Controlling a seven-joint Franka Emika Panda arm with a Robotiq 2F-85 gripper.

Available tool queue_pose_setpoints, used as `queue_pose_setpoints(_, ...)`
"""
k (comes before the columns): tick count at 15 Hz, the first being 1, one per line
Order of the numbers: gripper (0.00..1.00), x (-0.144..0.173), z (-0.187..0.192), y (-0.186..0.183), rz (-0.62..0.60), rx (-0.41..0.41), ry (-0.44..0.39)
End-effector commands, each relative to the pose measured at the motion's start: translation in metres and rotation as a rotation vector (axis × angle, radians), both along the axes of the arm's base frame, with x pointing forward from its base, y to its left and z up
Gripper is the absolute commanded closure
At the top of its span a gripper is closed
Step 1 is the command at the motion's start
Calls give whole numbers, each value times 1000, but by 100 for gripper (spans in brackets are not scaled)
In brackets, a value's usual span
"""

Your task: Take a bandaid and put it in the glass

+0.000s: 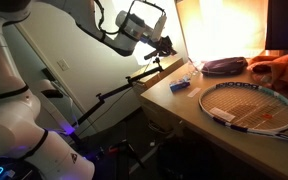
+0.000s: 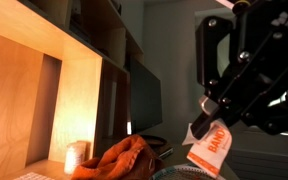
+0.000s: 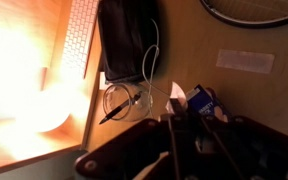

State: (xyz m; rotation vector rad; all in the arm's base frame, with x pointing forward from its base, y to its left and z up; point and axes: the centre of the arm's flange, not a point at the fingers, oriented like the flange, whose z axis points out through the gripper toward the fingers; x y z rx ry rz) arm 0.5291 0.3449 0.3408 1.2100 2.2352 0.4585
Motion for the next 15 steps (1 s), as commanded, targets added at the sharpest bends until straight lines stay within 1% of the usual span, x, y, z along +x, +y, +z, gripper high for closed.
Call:
queue_pose_setpoints(1, 99, 30, 21, 25, 57, -22, 22)
queue_pose_setpoints(6, 99, 56, 35, 42, 116, -41, 47)
queue_pose_setpoints(15, 99, 105, 46, 67, 193, -112, 81)
